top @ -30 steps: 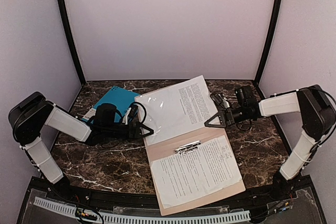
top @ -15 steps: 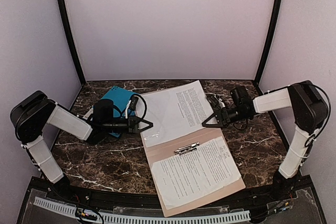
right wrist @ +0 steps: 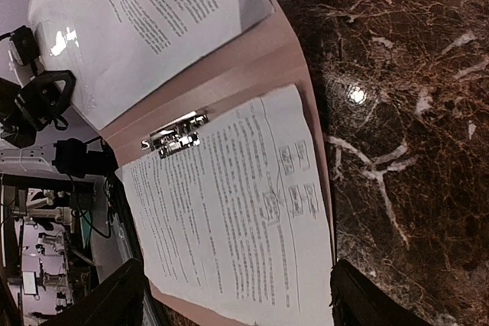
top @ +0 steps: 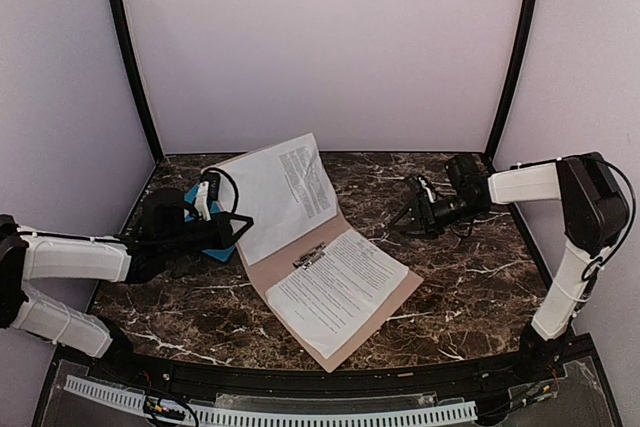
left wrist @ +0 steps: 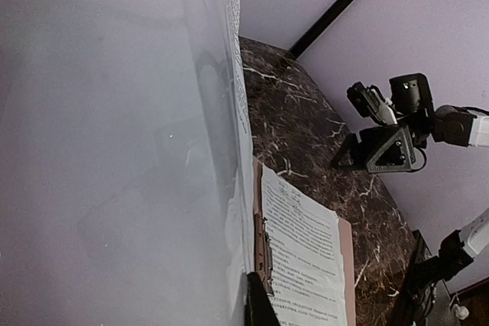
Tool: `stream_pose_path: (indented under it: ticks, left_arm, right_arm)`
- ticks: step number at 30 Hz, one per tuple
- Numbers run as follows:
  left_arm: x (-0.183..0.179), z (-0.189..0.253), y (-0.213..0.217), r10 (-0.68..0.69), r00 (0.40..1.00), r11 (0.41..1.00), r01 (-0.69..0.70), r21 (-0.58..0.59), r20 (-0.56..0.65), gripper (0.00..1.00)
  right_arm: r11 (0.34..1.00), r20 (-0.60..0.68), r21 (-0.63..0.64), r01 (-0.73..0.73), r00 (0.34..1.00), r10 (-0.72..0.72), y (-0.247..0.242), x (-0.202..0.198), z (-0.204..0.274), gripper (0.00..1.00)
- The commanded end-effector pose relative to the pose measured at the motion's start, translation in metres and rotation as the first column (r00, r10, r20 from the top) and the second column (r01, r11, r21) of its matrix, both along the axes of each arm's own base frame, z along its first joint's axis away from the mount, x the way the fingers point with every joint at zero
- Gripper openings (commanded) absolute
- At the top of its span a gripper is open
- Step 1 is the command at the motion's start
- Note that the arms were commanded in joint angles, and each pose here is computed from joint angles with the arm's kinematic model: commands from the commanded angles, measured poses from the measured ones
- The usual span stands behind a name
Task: Put the files into the folder
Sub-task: Close the folder with files at the center of the board.
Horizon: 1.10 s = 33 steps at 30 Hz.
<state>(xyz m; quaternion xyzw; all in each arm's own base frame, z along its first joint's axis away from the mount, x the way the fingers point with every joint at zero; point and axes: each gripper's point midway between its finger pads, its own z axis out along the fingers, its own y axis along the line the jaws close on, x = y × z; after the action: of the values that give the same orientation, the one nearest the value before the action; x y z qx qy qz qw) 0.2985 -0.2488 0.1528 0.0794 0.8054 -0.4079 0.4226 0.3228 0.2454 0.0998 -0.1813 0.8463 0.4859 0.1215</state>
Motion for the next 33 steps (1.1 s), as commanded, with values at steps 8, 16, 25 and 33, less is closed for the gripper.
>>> stream_pose_path:
  ticks: [8,16,25,33]
  left_arm:
    - [-0.014,0.012,0.05,0.169,0.936,0.854,-0.296,0.428,0.309,0.01]
    - [-0.051,0.004,-0.008,-0.079,0.876,0.65,-0.317,0.691,0.476,0.01]
    - [-0.101,-0.032,-0.093,-0.423,0.775,0.336,-0.346,0.876,0.469,0.31]
    - [-0.153,-0.048,-0.124,-0.607,0.734,0.316,-0.126,0.94,0.303,0.96]
  right_arm:
    - [0.973,0.054,-0.162,0.162,0.986,-0.155,-0.024,0.012,-0.002,0.82]
    - [0.969,0.03,-0.177,0.174,0.985,-0.171,-0.027,0.006,-0.013,0.82]
    - [0.909,0.058,-0.323,0.262,0.965,-0.257,-0.053,0.004,-0.023,0.87]
    - [0.78,0.135,-0.509,0.363,0.929,-0.344,-0.094,0.005,-0.022,0.94]
